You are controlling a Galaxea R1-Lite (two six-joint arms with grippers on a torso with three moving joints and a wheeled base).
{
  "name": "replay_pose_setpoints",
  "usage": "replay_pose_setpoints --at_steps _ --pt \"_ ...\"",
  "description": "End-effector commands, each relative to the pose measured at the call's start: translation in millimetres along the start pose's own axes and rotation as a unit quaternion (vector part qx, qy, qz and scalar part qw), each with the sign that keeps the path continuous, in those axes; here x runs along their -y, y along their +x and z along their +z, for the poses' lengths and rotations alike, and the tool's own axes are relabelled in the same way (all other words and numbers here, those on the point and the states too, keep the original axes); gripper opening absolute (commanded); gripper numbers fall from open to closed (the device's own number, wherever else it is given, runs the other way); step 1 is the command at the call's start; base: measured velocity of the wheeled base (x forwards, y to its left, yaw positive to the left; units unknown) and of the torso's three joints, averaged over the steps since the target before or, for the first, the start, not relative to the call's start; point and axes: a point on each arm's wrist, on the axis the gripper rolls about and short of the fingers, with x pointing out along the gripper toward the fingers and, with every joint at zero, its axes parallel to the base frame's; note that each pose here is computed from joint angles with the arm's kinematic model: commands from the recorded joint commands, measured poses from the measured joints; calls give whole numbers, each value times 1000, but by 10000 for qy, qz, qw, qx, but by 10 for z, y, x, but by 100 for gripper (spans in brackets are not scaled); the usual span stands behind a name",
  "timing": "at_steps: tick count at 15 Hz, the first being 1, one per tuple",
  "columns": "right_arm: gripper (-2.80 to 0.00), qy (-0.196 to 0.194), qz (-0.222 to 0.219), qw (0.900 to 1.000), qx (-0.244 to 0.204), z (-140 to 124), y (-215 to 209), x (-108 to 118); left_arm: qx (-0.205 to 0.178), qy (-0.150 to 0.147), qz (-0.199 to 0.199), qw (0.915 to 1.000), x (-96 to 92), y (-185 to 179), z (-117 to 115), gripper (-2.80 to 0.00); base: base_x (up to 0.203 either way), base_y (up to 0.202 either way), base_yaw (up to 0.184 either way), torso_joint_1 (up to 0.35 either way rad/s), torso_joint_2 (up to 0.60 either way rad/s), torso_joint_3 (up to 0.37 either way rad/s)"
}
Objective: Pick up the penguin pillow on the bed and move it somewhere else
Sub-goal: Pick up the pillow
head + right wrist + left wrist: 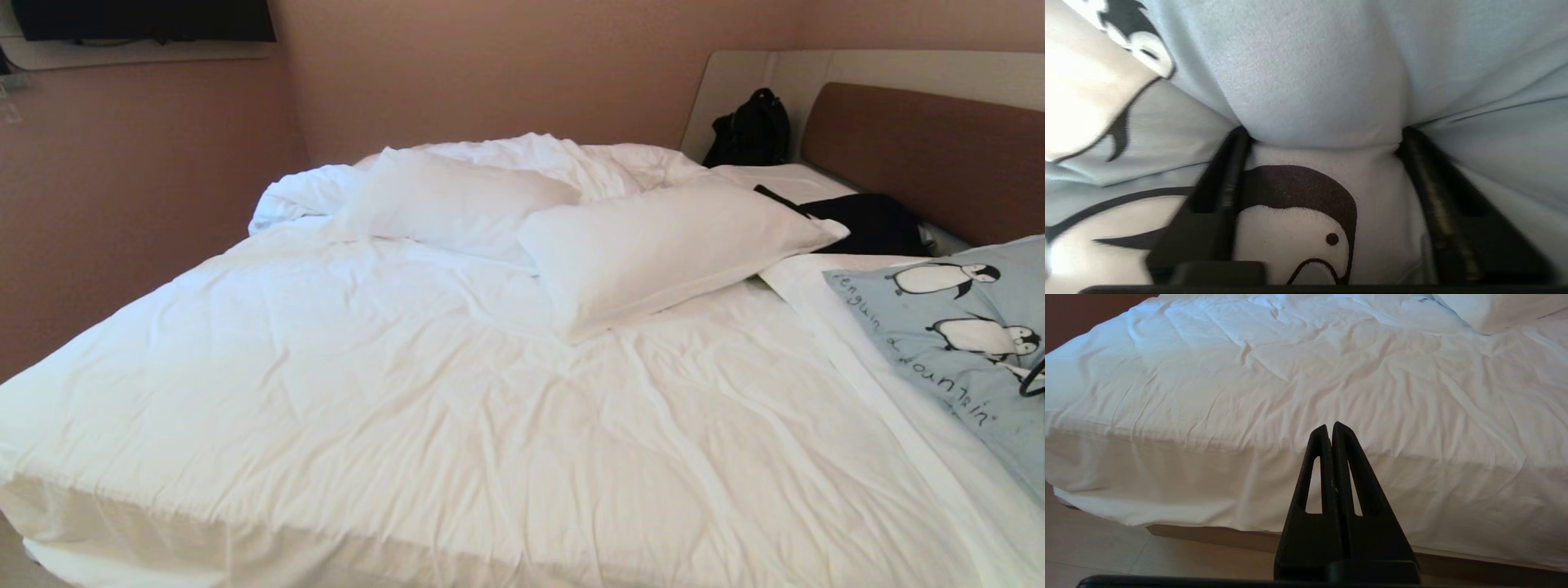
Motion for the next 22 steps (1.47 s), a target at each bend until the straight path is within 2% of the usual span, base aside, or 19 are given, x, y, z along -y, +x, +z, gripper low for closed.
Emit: replay_pose_setpoints --at_steps 1,4,8,12,16,22 --pt "-280 -3 23 10000 57 25 -58 -24 2 -3 -3 10000 0 0 0 -280 0 0 0 0 0 0" --pt "-280 -27 106 9998 156 85 -259 -103 2 -3 2 10000 0 0 0 -280 0 0 0 0 0 0" --pt "-280 -66 497 9984 249 157 -613 -250 2 -3 0 10000 0 0 0 -280 0 0 0 0 0 0" --pt "-280 12 1194 9920 411 213 -1032 -430 2 -3 2 10000 0 0 0 -280 0 0 0 0 0 0" --pt "-280 -76 1494 9872 547 214 -1407 -598 2 -3 2 10000 0 0 0 -280 0 0 0 0 0 0" --pt "-280 -250 2220 9684 1104 187 -2179 -898 2 -3 2 10000 0 0 0 -280 0 0 0 0 0 0"
